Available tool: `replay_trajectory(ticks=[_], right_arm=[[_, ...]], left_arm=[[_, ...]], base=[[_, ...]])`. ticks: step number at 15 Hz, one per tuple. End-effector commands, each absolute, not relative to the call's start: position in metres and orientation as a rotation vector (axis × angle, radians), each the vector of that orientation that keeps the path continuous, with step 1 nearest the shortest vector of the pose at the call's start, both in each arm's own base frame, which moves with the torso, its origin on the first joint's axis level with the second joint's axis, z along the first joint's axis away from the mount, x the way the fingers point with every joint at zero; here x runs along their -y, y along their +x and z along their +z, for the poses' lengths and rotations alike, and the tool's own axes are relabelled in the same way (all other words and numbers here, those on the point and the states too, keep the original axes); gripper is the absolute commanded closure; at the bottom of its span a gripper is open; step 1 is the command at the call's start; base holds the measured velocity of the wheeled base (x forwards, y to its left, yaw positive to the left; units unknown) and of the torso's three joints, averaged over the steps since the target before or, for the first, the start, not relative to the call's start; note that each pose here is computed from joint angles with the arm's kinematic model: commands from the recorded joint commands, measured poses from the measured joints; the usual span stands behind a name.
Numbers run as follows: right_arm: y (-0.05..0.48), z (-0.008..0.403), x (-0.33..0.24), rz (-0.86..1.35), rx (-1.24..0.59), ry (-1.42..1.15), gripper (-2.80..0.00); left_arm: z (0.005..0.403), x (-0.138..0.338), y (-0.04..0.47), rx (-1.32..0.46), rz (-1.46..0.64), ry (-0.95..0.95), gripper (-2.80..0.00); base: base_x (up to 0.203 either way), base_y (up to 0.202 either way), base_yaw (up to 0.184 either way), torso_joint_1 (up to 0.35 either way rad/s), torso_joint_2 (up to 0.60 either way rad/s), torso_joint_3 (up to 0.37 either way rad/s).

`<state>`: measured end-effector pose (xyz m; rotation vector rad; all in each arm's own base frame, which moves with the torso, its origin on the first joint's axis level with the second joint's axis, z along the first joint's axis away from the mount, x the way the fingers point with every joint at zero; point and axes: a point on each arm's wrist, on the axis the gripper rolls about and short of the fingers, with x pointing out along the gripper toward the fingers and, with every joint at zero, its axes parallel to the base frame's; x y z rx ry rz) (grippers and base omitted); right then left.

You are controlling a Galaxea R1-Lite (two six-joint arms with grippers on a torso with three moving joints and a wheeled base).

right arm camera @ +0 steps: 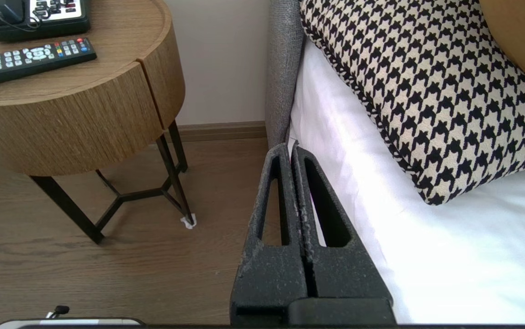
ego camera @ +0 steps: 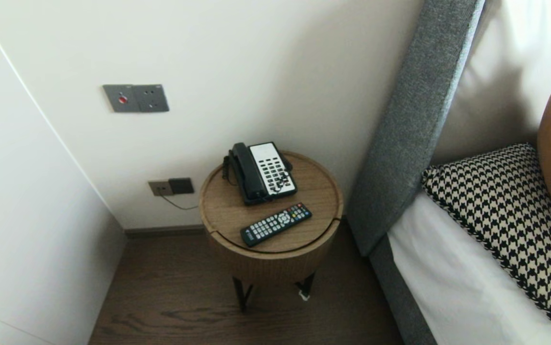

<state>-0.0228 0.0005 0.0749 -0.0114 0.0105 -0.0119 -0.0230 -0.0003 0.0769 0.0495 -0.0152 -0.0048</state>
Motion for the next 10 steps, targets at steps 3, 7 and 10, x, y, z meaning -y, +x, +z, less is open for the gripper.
replay_trajectory(ticks=[3,7,10], right_arm=[[-0.0228,0.0748,-0.0005,-0.012,-0.011,-0.011,0.0],[-0.0227,0.0744,-0.0003,-0.02,-0.012,-0.009,0.0],[-0.0227,0.0743,-0.0001,-0.028,-0.014,-0.008,0.0]], left_arm=[[0.0774,0.0003,-0.0231,0.017,-0.003,0.044,0.0],[0.0769,0.0003,-0.0229,0.015,-0.003,0.04,0.0],[0.0769,-0.0001,-0.0229,0.015,0.014,0.017,0.0]], base=[[0.0,0.0,0.0,0.0,0.0,0.0],[0.0,0.0,0.0,0.0,0.0,0.0],[0.0,0.0,0.0,0.0,0.0,0.0]])
